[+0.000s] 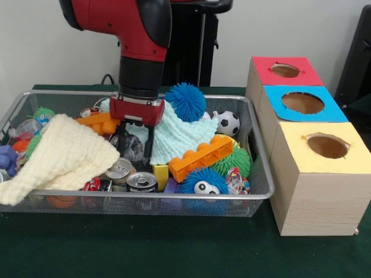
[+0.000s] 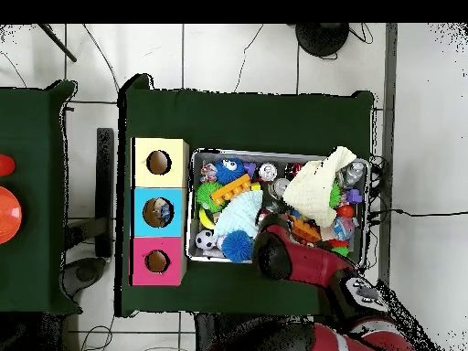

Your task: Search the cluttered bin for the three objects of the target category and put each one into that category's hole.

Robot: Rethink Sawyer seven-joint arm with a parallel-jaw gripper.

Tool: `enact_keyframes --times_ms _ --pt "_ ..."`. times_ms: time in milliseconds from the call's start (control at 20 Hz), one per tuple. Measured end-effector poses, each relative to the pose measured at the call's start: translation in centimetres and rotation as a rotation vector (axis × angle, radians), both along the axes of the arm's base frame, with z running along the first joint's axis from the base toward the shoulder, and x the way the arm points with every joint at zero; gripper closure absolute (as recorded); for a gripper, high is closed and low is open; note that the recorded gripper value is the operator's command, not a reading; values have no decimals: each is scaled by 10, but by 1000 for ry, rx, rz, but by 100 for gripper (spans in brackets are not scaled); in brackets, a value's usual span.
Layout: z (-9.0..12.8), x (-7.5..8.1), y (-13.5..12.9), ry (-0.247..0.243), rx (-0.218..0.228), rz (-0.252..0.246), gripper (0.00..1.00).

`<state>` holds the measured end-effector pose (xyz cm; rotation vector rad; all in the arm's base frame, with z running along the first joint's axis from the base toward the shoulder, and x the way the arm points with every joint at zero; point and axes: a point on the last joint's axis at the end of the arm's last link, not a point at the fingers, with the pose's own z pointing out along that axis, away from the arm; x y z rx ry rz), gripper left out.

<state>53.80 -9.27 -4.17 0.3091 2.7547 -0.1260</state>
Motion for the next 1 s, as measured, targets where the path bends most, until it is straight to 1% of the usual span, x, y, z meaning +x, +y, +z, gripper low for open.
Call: enact_keyframes --times_ms 200,250,400,450,700,1000 --pt "0 3 -4 15 34 -20 0" --pt "1 4 -5 22 45 -27 100" --pt "1 4 -5 22 50 -30 100" --pt "1 4 -5 20 59 -36 100" --pt "2 1 -4 25 69 -41 100" --pt "3 -5 16 40 70 -7 100"
